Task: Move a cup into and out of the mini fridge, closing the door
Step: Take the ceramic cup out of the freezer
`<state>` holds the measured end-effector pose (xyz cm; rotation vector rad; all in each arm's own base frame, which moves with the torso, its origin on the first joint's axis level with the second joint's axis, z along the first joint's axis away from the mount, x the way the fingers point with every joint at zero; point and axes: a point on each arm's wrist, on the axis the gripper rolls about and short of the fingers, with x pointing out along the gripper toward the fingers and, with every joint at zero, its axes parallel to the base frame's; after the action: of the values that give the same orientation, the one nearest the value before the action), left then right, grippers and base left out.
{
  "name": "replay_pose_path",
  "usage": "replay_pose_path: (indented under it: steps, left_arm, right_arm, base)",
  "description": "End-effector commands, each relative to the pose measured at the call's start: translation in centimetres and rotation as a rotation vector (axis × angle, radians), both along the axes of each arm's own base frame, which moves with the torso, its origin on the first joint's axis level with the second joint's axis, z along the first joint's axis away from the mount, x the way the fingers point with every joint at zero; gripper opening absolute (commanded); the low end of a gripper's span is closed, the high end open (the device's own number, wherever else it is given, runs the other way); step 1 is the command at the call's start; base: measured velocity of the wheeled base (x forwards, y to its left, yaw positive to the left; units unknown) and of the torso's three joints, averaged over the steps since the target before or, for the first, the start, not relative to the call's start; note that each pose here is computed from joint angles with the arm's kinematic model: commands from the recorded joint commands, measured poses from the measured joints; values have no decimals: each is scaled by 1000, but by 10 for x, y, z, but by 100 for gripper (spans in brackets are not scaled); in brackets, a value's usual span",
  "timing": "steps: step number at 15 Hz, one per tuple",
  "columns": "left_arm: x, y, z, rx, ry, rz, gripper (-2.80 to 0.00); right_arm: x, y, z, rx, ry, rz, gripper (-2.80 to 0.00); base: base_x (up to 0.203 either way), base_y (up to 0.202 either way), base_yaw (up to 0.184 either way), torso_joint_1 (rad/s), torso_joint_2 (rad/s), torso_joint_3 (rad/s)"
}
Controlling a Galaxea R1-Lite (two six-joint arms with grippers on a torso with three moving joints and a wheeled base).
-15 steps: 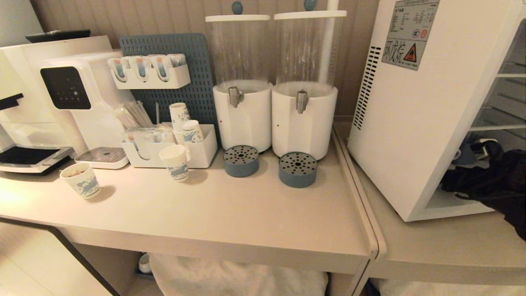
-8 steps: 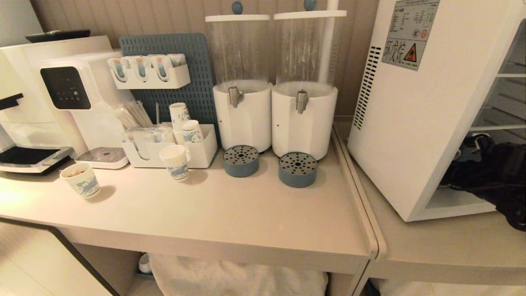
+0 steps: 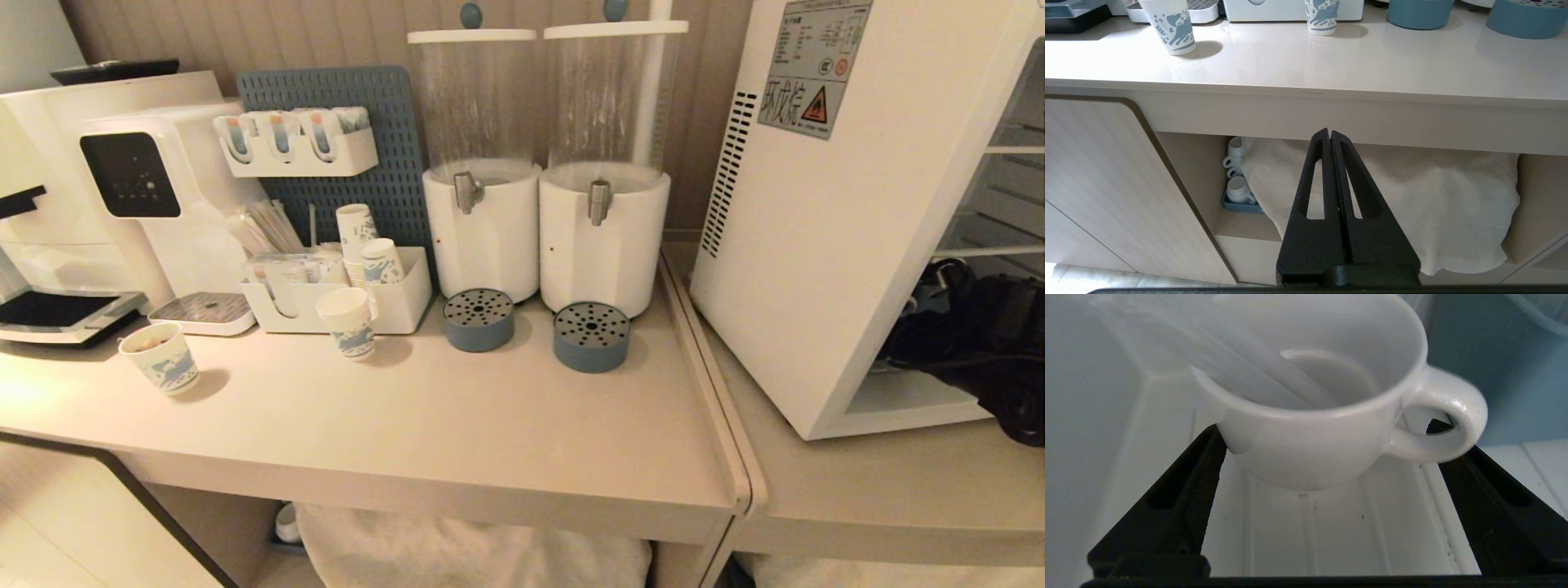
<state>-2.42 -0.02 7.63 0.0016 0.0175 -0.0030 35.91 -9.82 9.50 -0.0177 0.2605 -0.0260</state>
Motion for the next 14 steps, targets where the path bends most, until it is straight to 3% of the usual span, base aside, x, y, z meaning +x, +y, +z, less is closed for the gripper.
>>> replay_pose_path:
  steps: [1, 8, 9, 14]
  left_arm:
    - [0, 0, 0, 0, 2, 1, -280]
    - [0, 0, 0, 0, -1, 1, -280]
    - [0, 0, 0, 0, -1, 1, -280]
    - [0, 0, 0, 0, -1, 1, -280]
  right_arm:
    - [3, 1, 1, -3, -9, 6, 0]
    - [11, 4, -2, 0, 5, 20, 0]
    - [11, 6, -4, 1, 10, 22, -280]
    - [8, 8, -9, 4, 24, 21, -280]
  base:
    - [0, 0, 0, 0, 0, 0]
    - [0, 0, 0, 0, 0, 0]
    - [0, 0, 0, 0, 0, 0]
    - [0, 0, 0, 0, 0, 0]
